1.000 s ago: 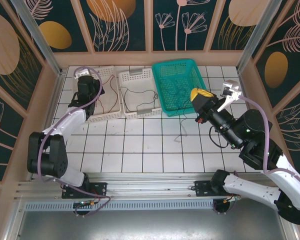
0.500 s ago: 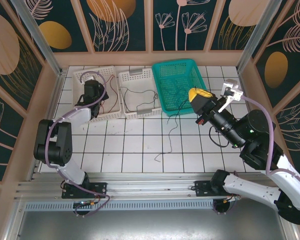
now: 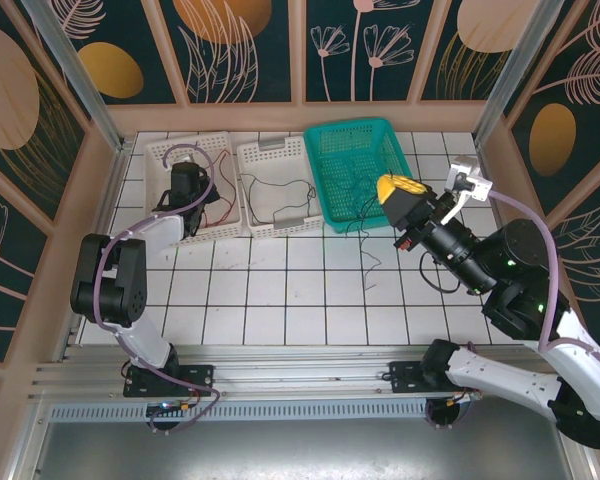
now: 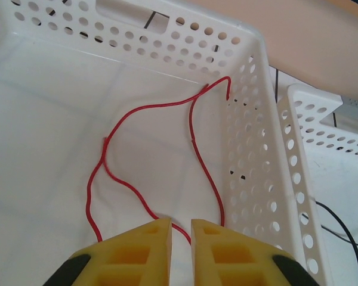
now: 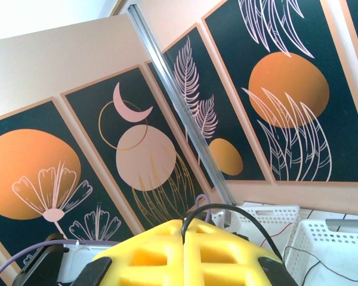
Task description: Untangle the cables
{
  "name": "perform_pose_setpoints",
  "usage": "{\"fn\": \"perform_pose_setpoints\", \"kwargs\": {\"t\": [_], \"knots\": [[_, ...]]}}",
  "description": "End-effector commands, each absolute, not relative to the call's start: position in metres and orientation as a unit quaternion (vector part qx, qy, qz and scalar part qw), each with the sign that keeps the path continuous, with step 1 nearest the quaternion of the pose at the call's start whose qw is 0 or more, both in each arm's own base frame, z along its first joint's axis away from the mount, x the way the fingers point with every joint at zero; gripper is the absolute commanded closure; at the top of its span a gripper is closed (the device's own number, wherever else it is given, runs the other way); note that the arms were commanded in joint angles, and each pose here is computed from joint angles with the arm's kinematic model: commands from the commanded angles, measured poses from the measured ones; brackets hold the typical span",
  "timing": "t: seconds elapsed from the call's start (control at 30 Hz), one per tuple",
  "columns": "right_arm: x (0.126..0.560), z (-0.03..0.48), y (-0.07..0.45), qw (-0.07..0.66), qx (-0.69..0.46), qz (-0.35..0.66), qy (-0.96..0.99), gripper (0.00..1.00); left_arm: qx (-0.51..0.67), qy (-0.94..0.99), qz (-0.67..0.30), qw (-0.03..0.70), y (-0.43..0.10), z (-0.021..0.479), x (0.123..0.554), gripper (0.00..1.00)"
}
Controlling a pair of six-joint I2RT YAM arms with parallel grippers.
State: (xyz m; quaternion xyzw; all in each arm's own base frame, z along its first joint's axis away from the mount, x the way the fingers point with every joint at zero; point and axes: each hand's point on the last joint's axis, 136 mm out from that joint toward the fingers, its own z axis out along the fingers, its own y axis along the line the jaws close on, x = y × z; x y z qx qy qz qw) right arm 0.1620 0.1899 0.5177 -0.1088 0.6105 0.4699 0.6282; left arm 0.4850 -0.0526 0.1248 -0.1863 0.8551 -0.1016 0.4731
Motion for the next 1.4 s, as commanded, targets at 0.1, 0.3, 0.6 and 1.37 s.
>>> {"fn": "perform_pose_setpoints", "kwargs": {"t": [0.1, 0.3, 0.6, 1.37], "knots": [[0.153, 0.543, 0.187, 0.636, -0.107, 0.496, 0.582, 1.0, -0.186, 0.836, -0.13, 0.5, -0.056, 0.17, 0.49, 0.78], [0.16, 0.551, 0.195, 0.642, -0.118, 0.48, 0.586, 1.0, -0.173, 0.813, -0.153, 0.534, -0.06, 0.231, 0.485, 0.68], [0.174, 0.57, 0.231, 0.642, -0.159, 0.471, 0.584, 1.0, -0.185, 0.771, -0.202, 0.575, -0.058, 0.31, 0.443, 0.38], [0.369, 0.579, 0.308, 0.591, -0.209, 0.443, 0.641, 1.0, -0.268, 0.678, -0.119, 0.674, 0.019, 0.323, 0.273, 0.01]]}}
